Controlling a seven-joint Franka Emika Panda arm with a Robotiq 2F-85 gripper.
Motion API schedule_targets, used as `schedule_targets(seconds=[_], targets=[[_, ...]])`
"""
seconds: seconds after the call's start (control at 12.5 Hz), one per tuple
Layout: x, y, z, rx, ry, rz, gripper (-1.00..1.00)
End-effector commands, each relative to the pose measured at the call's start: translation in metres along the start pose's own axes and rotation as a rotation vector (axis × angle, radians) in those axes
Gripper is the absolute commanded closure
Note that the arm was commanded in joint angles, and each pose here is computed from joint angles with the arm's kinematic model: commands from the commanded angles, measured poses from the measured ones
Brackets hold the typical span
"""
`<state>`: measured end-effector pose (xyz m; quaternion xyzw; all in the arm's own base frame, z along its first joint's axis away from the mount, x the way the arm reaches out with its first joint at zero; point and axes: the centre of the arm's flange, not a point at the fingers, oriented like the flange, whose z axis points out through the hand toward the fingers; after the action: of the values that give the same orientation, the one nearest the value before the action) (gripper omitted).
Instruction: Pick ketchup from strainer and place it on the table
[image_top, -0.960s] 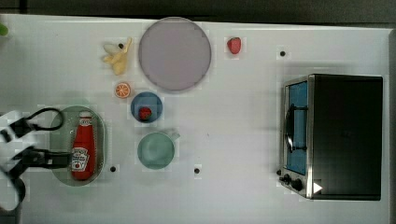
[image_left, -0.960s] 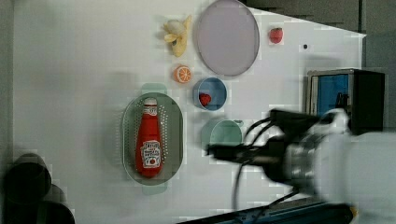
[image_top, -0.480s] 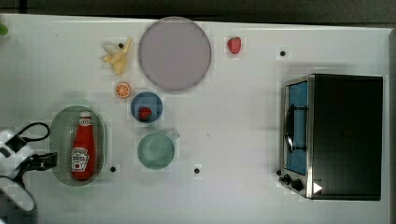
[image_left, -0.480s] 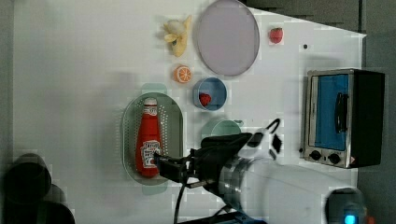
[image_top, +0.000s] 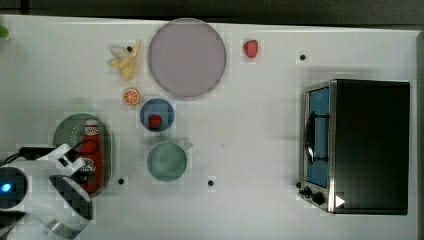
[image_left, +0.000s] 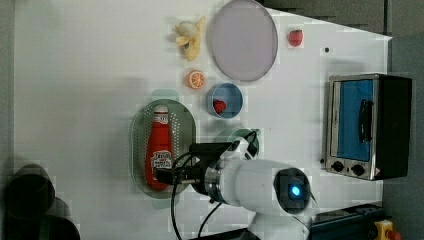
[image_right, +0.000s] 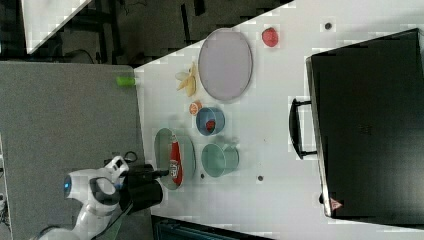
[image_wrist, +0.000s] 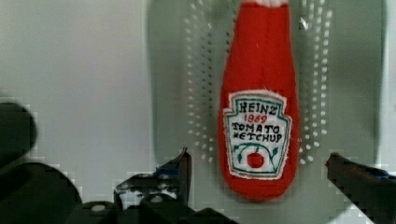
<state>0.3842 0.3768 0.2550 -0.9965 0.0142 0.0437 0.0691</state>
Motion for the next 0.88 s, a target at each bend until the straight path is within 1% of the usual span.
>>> schedule_targets(seconds=[0.08, 0.16, 0.4, 0.72, 0.8, 0.88], targets=[[0.003, -0.004, 0.011, 0.016, 0.012, 0.079, -1.0], [0.003, -0.002, 0.022, 0.009, 0.005, 0.079, -1.0], [0.01, 0.001, 0.045, 0.025, 0.017, 0.06, -1.0], [0.02, 0.0, 0.074, 0.007, 0.013, 0.067, -1.0], [0.021, -0.003, 0.08, 0.006, 0.01, 0.072, -0.91], [0.021, -0.004, 0.086, 0.003, 0.003, 0.071, -0.68]])
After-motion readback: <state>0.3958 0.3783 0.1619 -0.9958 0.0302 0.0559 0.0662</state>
